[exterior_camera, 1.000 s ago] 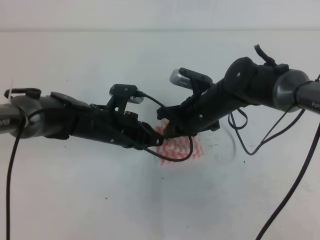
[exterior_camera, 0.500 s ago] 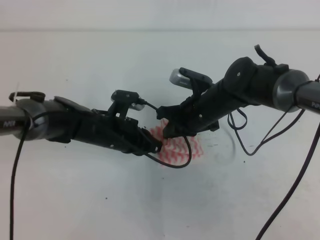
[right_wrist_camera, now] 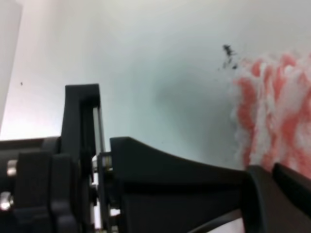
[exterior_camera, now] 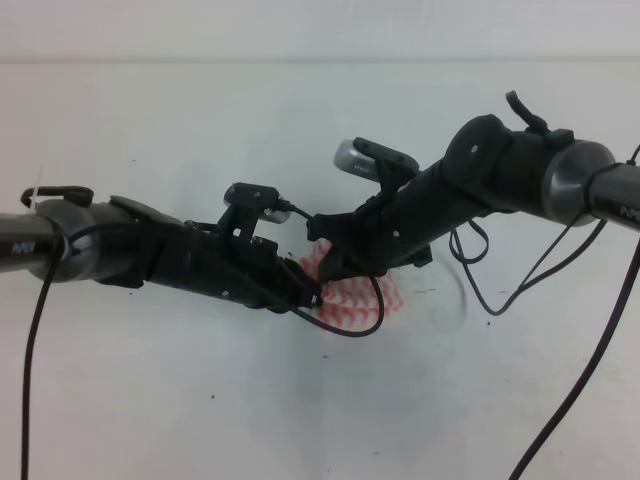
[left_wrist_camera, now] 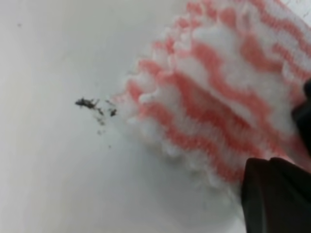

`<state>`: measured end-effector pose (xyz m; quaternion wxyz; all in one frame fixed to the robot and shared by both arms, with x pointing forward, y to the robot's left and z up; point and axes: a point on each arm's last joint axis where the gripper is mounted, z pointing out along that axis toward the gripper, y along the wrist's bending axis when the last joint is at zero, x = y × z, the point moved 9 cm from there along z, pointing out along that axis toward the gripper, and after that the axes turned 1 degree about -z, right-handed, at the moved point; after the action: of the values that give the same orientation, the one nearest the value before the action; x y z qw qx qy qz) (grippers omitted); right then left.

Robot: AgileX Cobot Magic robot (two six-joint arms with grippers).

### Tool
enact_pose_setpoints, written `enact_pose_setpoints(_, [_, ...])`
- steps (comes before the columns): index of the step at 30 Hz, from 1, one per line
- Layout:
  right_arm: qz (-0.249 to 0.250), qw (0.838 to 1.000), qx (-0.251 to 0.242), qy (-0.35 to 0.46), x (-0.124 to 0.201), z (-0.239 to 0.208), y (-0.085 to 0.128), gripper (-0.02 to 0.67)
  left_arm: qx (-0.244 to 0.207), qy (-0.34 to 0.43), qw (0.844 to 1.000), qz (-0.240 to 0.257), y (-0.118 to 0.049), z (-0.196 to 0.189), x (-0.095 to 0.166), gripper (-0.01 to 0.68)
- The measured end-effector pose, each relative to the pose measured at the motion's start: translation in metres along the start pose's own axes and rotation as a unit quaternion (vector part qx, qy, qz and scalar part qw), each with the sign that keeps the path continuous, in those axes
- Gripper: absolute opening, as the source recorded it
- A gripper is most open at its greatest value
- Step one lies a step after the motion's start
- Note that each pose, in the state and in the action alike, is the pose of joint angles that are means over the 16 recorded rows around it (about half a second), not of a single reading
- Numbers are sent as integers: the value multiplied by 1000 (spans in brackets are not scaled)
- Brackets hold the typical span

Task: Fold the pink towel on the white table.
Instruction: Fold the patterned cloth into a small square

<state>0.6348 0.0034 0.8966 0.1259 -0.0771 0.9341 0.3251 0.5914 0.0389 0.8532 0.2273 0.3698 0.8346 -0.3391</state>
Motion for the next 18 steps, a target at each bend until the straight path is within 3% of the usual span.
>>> enact_pose_setpoints(18, [-7,1000,5,-1,1,5,0,-17,-2,-4,1000,10,-5,-8,-6,-5])
